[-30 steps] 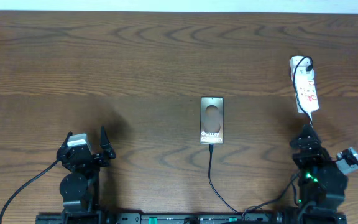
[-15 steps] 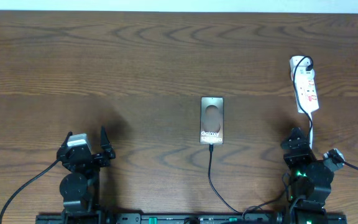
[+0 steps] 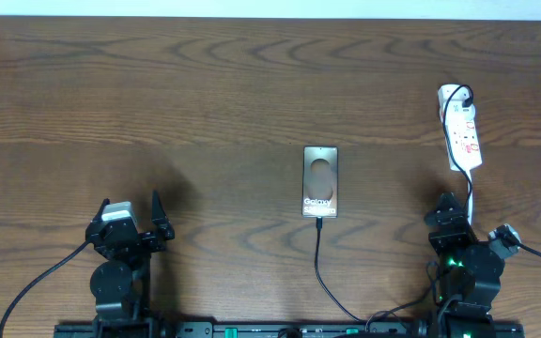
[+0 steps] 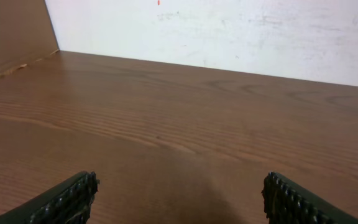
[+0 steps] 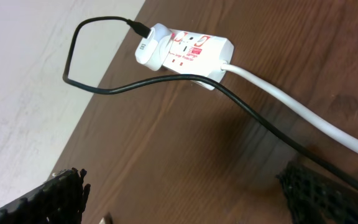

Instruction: Plug charger to phone and switch on socket

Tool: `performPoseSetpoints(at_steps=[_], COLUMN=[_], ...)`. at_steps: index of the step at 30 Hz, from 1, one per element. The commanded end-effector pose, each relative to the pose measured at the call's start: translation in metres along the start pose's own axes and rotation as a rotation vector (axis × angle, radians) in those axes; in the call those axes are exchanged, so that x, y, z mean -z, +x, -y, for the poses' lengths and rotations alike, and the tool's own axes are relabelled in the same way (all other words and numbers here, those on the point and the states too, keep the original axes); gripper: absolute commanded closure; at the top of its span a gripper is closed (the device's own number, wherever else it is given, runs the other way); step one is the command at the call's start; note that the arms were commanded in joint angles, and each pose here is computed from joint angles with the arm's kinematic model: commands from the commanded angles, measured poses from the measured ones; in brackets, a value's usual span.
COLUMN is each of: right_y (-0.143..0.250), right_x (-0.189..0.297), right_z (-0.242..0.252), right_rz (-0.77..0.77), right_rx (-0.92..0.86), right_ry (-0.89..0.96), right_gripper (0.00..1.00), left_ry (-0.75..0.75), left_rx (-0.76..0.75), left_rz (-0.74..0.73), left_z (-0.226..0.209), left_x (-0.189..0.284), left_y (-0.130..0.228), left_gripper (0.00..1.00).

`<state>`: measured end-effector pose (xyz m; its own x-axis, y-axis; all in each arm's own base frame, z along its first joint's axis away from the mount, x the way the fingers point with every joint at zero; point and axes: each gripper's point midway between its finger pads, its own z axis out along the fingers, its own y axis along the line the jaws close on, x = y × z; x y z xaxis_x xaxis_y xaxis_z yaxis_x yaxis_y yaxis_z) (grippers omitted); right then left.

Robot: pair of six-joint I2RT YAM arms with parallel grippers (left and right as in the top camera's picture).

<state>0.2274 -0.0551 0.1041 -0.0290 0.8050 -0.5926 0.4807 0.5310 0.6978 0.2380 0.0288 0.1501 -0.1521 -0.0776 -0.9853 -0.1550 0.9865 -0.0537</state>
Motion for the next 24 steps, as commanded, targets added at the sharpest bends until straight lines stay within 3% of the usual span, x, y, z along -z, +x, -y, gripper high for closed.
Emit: performPoseSetpoints(at_steps=[1, 12, 19, 24], right_y=[0.000, -0.002, -0.025, -0.024], right_x=[0.000, 0.001, 0.016, 0.016], right_z=[0.001, -0.001, -0.023, -0.024], right_rz=[0.009, 0.015, 0.121, 0.126], right_rx=[-0.002, -0.003, -0.030, 0.054], right_ry=[0.000, -0.007, -0.133, -0.132], right_gripper=[0.01, 0.01, 0.01, 0.01], left_ry=[-0.003, -0.003, -0.003, -0.003], left_rx=[-0.013, -0.013, -0.013, -0.013], left_rz=[-0.036, -0.036, -0.036, -0.036], left_z=[-0.001, -0.001, -0.001, -0.001], left_x=[-0.002, -0.002, -0.002, -0.002], left_y=[0.015, 0.015, 0.015, 0.015], left_gripper=[0.13, 0.13, 0.13, 0.13])
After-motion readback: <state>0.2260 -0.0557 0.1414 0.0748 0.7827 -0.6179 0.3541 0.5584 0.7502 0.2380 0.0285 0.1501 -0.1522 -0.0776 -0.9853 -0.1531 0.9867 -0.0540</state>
